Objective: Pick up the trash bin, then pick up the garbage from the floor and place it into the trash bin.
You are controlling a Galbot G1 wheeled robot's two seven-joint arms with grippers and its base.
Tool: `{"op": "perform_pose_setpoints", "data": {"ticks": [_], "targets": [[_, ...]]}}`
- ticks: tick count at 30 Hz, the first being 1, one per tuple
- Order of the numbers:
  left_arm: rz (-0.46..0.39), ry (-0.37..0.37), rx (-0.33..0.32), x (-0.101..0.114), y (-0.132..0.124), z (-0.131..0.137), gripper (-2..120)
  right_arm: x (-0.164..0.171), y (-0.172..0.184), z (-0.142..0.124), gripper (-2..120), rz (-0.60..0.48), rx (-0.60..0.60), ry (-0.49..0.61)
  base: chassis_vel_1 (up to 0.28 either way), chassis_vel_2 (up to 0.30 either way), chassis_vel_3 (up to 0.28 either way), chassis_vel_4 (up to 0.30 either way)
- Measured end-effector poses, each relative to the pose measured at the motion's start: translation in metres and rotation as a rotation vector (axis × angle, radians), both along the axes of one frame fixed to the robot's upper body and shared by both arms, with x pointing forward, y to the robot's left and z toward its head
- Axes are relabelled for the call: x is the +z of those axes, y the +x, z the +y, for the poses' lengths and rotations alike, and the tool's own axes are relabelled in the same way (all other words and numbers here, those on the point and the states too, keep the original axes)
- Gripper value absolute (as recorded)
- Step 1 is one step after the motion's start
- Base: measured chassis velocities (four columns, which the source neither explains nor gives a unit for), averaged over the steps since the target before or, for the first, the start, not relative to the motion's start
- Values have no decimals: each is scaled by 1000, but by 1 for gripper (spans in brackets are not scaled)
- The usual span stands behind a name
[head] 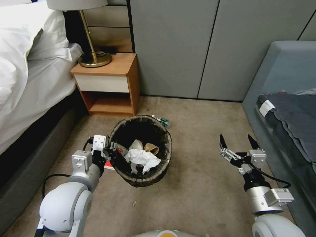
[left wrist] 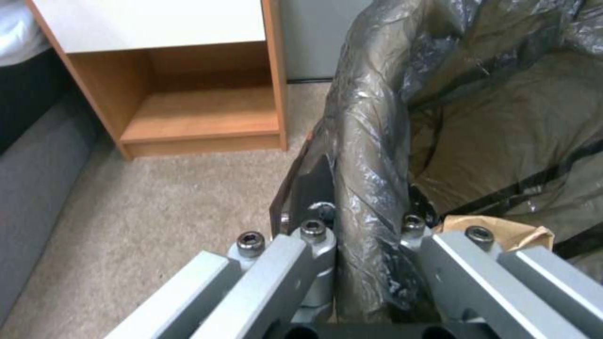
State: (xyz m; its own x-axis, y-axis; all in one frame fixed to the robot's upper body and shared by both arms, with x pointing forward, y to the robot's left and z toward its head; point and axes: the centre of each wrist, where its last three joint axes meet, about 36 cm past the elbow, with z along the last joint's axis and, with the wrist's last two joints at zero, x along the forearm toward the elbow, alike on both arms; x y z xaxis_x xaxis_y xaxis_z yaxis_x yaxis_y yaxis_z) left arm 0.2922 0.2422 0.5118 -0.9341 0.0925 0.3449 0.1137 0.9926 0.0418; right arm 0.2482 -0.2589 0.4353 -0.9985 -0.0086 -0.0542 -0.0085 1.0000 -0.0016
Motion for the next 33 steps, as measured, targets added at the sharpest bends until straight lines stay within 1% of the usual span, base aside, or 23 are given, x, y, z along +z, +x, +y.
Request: {"op": "perform_pose_setpoints", "data": {"ticks": [33], "targets": [[-3, -1, 3, 4, -4, 1, 2, -6, 1, 1, 100, -1, 2, 7, -100, 101, 98, -103]]}}
